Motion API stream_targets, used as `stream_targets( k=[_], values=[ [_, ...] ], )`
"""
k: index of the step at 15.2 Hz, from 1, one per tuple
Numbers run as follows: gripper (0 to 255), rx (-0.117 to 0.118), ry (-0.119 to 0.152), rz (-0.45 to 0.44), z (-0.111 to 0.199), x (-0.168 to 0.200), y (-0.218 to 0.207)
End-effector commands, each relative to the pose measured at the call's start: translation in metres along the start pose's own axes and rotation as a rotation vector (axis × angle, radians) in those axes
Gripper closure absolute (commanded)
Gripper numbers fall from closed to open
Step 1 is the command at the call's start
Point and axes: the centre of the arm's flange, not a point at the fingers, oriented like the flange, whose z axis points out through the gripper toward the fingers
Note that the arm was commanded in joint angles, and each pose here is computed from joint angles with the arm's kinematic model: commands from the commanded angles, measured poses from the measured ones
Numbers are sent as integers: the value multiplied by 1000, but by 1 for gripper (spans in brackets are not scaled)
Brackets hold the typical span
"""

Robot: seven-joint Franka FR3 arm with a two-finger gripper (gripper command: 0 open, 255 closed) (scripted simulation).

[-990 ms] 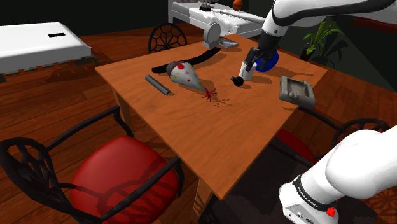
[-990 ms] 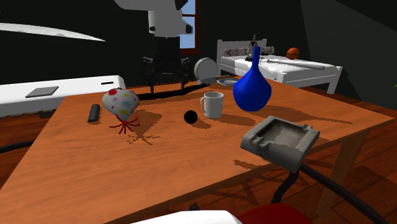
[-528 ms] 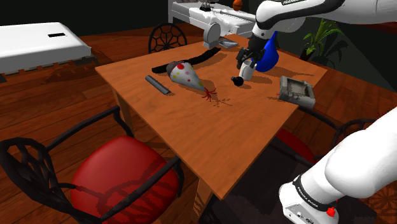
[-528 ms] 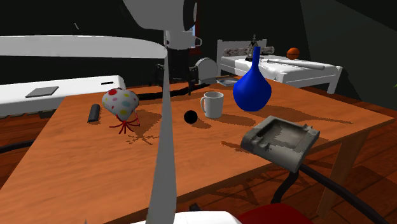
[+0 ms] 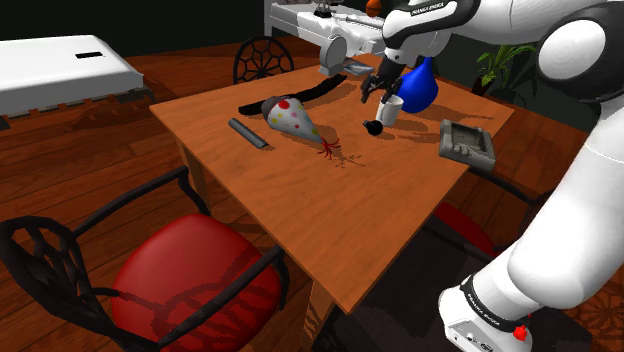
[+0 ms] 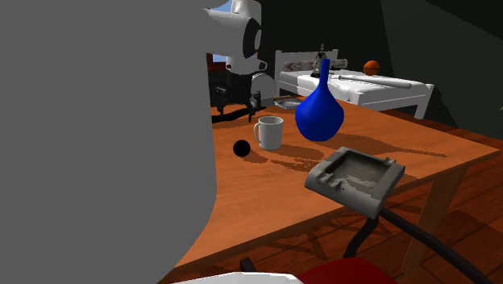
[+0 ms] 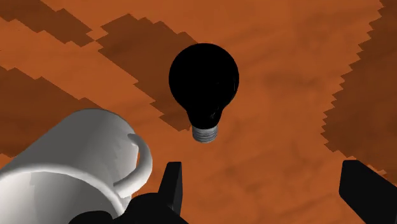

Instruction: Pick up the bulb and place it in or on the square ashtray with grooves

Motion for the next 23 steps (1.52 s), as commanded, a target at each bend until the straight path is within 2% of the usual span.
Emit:
stream_targets(
  k=[1,2,10,18,19,23],
  values=[
    [0,9,12,20,9,20,13],
    [0,13,17,28,14,28,18],
    [0,13,17,28,54,29,17],
    [0,13,17,28,54,29,17],
    [255,13,17,28,54,32,17],
    [255,13,17,28,56,30,17]
  ],
)
